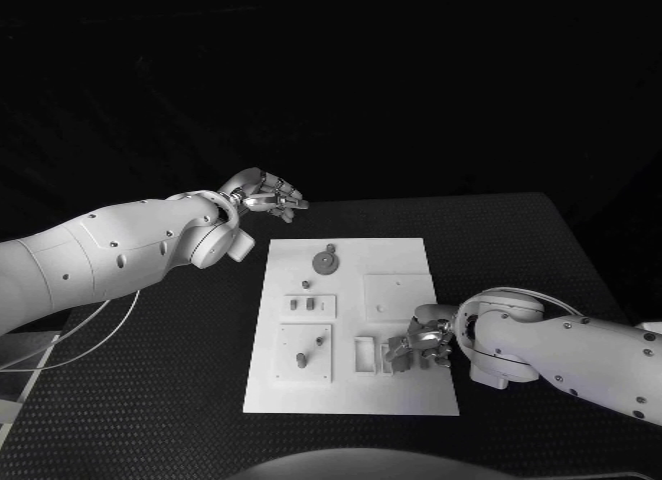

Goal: Assemble the parts on the task board

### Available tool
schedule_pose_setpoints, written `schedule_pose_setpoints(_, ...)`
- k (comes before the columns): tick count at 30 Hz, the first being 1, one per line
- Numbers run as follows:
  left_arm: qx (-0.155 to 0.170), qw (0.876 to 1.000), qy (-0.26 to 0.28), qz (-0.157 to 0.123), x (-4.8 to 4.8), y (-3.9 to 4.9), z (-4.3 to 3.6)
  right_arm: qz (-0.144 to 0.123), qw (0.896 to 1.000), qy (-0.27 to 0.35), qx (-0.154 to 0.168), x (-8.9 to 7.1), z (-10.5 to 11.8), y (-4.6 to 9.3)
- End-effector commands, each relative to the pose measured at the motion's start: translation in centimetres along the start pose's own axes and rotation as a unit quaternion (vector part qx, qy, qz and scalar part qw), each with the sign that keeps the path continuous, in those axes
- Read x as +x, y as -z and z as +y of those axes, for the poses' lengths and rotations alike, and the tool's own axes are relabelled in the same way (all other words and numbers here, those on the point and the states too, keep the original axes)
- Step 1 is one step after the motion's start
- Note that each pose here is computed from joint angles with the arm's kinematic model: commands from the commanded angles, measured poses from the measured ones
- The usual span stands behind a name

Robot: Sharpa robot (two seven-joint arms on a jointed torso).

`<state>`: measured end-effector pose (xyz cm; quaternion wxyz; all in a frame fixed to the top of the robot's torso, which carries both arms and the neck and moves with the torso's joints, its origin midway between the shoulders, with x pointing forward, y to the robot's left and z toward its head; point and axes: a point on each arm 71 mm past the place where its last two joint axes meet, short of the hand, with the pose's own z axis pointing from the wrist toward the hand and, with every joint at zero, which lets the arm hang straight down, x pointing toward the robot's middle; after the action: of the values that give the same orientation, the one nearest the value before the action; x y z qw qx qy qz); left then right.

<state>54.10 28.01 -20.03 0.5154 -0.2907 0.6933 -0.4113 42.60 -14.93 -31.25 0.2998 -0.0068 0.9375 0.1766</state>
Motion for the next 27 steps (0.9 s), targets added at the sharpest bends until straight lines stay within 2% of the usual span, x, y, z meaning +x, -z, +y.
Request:
schedule_pose_setpoints(1,0.006,1.0,0.004,0.006,0.17,-0.04,-0.18,0.004,1.0,-0.002,0.017,0.9,-0.5,-0.4)
schedule_pose_setpoints(13,0.005,1.0,0.003,0.005,0.1,0.0,-0.14,0.007,1.0,-0.013,0.014,1.0,-0.8,0.2)
schedule_pose_setpoints(27,0.001,1.0,0.004,0.007,0.09,0.02,-0.06,0.006,0.999,-0.05,0.0,0.3,-0.7,1.2)
